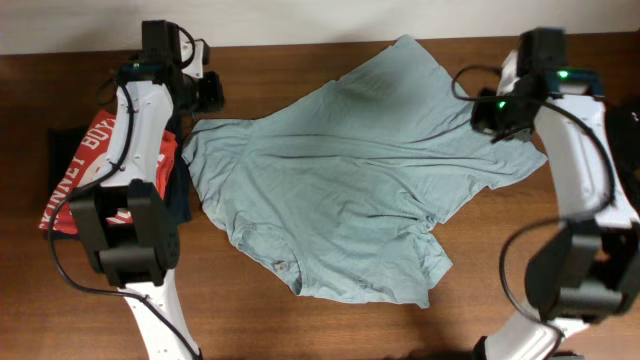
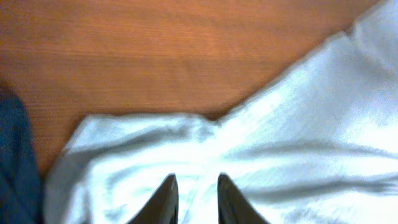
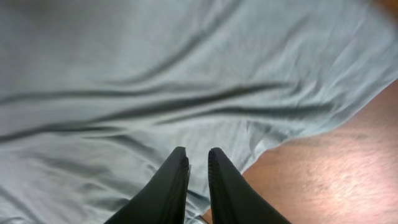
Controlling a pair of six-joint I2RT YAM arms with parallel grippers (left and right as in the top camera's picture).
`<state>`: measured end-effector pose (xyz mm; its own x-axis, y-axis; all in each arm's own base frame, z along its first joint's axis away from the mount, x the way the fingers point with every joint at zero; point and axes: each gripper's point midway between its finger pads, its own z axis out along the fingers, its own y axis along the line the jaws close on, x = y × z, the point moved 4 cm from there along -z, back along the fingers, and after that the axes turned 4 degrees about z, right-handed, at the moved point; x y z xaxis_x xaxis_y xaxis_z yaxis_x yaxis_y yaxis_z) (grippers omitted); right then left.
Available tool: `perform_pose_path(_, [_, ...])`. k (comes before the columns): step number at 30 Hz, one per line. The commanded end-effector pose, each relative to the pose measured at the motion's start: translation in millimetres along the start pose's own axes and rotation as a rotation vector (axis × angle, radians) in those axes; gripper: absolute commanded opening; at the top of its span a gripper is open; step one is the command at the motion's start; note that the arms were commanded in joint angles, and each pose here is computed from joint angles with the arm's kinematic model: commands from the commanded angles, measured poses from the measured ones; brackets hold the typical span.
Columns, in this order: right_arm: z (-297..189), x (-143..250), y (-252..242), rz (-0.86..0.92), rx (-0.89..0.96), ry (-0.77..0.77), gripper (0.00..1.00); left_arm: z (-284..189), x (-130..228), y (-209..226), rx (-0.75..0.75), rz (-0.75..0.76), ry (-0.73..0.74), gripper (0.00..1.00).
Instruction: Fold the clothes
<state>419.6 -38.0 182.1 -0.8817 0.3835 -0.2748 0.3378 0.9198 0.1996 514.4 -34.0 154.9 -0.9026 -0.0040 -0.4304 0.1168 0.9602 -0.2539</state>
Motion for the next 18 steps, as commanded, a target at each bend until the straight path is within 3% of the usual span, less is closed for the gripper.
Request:
perform_pose_path(1, [1, -2, -1, -0.009, -0.003, -0.005, 0.18, -23, 9, -52, 0.095, 0.156, 0.043, 0.18])
perform_pose_path(8, [-23, -7, -8, 0.01, -0.01, -0.065, 0.18, -42, 48, -97, -0.089, 0.29, 0.192, 0.13])
perform_pose_path(14, [-52, -5, -22, 0.048, -0.019, -0.099, 0.19, -117, 70, -126, -0.166, 0.323, 0.165, 0.15])
perform_pose_path(18, [-63, -3, -30, 0.076, -0.021, -0.106, 0.32, -146, 101, -145, -0.141, 0.34, 0.218, 0.18])
